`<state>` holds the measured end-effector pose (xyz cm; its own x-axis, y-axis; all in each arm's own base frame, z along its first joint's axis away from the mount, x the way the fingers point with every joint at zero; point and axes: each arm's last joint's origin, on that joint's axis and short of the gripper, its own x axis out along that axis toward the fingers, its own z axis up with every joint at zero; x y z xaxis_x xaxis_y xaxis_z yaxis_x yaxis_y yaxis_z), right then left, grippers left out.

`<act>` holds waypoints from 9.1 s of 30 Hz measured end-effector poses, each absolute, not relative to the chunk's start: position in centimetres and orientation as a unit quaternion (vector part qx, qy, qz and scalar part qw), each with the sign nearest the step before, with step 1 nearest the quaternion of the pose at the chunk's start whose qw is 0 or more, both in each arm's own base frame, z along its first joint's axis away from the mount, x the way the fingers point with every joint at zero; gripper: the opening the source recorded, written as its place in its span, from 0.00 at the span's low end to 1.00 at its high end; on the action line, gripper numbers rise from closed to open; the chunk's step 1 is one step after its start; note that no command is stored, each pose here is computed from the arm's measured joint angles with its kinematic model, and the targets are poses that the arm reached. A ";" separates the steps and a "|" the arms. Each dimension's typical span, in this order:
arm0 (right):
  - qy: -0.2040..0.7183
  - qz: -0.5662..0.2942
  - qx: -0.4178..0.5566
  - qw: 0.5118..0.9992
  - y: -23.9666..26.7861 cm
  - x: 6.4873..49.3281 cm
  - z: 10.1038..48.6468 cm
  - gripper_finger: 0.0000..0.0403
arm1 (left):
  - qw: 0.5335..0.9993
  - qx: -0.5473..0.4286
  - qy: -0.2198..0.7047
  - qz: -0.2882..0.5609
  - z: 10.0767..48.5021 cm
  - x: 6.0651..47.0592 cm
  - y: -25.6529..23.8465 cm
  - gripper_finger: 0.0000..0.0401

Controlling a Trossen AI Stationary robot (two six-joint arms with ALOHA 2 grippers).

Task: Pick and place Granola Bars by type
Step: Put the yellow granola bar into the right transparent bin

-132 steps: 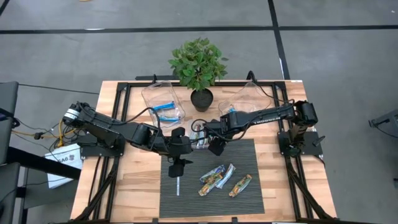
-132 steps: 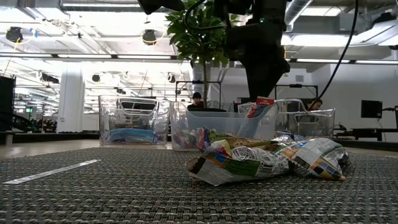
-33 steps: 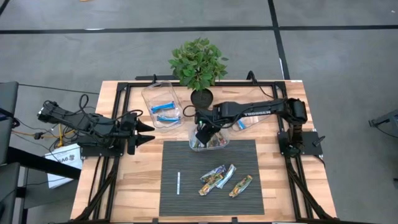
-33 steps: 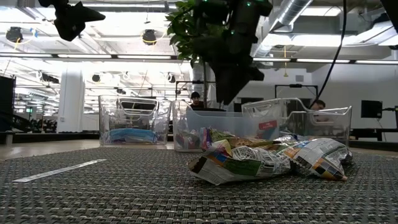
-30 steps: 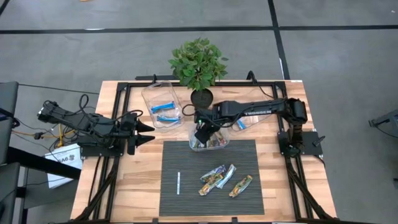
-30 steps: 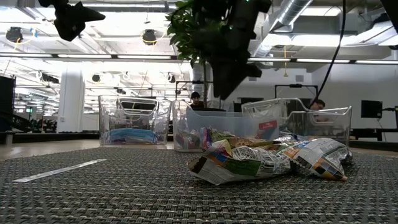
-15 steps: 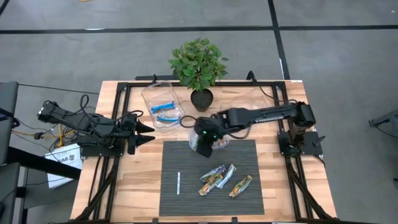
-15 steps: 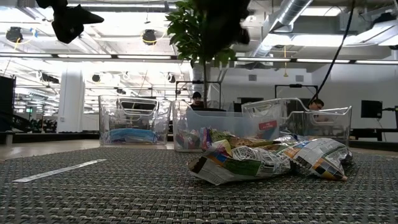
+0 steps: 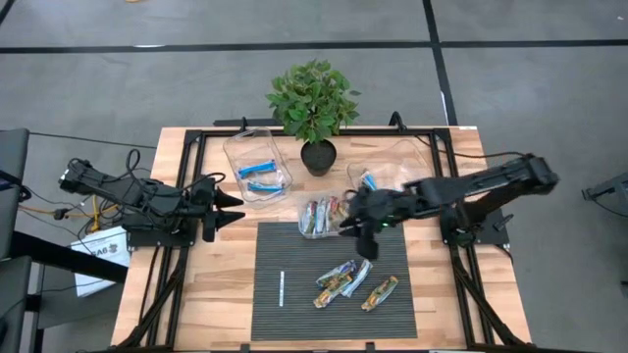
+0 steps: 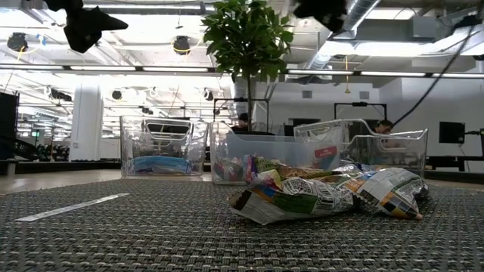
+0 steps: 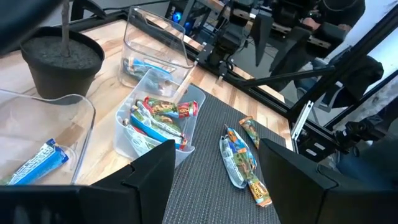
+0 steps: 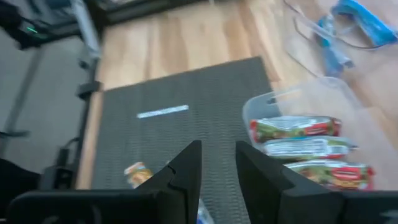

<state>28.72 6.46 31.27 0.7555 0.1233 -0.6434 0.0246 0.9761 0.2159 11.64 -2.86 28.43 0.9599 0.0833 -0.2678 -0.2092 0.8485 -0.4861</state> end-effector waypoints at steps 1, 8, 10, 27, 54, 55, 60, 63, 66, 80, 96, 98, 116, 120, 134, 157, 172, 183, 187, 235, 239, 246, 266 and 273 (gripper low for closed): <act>0.335 0.034 0.115 0.935 6.5 28.0 31.0 0.22 | 0.954 -0.264 0.119 0.076 28.4 11.6 -2.9 0.56; 0.277 0.082 0.136 0.948 6.8 22.9 29.1 0.22 | 0.955 -0.261 0.119 0.076 28.4 11.6 -2.9 0.56; 0.268 0.092 0.136 0.949 6.8 21.7 28.5 0.22 | 0.955 -0.260 0.119 0.076 28.4 11.6 -2.9 0.56; 0.196 0.121 0.170 0.958 5.8 15.3 21.8 0.22 | 0.946 -0.287 0.107 0.103 28.4 11.6 -2.7 0.56; 0.145 0.167 0.105 0.970 5.6 15.7 22.6 0.22 | 0.958 -0.244 0.113 0.104 28.4 11.6 -2.7 0.56; 0.151 0.166 0.101 0.969 5.6 15.6 22.5 0.22 | 0.961 -0.231 0.114 0.096 28.4 11.6 -2.7 0.56; 0.154 0.180 0.090 0.967 5.8 15.6 22.4 0.22 | 0.973 -0.178 0.128 0.069 28.3 11.1 -2.6 0.56; 0.152 0.182 0.090 0.967 5.8 15.6 22.5 0.22 | 0.977 -0.168 0.120 0.051 27.1 10.3 -2.5 0.56; 0.150 0.182 0.090 0.968 5.8 15.6 22.5 0.22 | 0.978 -0.175 0.106 0.029 25.1 9.3 -2.2 0.56; 0.114 0.186 0.097 0.971 5.8 15.7 23.2 0.22 | 0.984 -0.170 0.042 -0.023 20.2 8.0 -2.0 0.56; 0.115 0.184 0.106 0.970 5.8 15.7 23.2 0.22 | 0.988 -0.092 -0.100 -0.070 18.7 9.1 -2.6 0.56; 0.115 0.185 0.104 0.970 5.8 15.7 23.2 0.22 | 0.989 -0.091 -0.090 -0.077 18.5 9.1 -2.6 0.56; 0.124 0.179 0.154 0.964 5.8 15.7 23.2 0.22 | 0.975 -0.115 -0.001 -0.188 17.0 9.1 -3.3 0.56; 0.125 0.178 0.158 0.963 5.8 15.7 23.2 0.22 | 0.978 -0.115 0.000 -0.173 17.0 9.2 -3.2 0.56; 0.172 0.139 0.422 0.879 5.9 15.7 23.2 0.22 | 0.980 -0.116 0.000 -0.163 17.0 9.2 -3.2 0.56; 0.367 0.230 0.305 0.848 7.5 15.9 19.9 0.22 | 0.980 -0.114 0.000 -0.162 16.9 9.2 -3.2 0.56; 0.488 0.218 -0.040 0.844 10.3 17.3 23.8 0.22 | 0.980 -0.116 0.001 -0.162 16.9 9.2 -3.2 0.56; 0.509 0.239 -0.126 0.817 13.1 18.4 23.9 0.22 | 0.980 -0.114 0.001 -0.162 16.9 9.2 -3.2 0.56; 0.494 0.252 -0.181 0.812 14.3 18.5 23.5 0.23 | 0.980 -0.114 0.001 -0.162 16.9 9.2 -3.2 0.56; 0.540 0.247 -0.241 0.768 19.4 22.1 14.0 0.16 | 0.980 -0.115 0.001 -0.162 16.9 9.2 -3.2 0.56; 0.539 0.241 -0.230 0.774 19.4 22.2 14.0 0.09 | 0.980 -0.114 0.001 -0.162 16.9 9.2 -3.2 0.56; 0.521 0.230 -0.190 0.800 19.2 22.4 15.4 0.05 | 0.980 -0.114 0.001 -0.162 16.9 9.2 -3.2 0.56; 0.267 0.179 -0.010 0.947 12.5 22.5 28.3 0.06 | 0.980 -0.114 0.001 -0.162 16.9 9.2 -3.2 0.56; 0.202 0.158 0.018 0.966 10.3 21.5 31.0 0.06 | 0.980 -0.114 0.001 -0.162 16.9 9.2 -3.2 0.56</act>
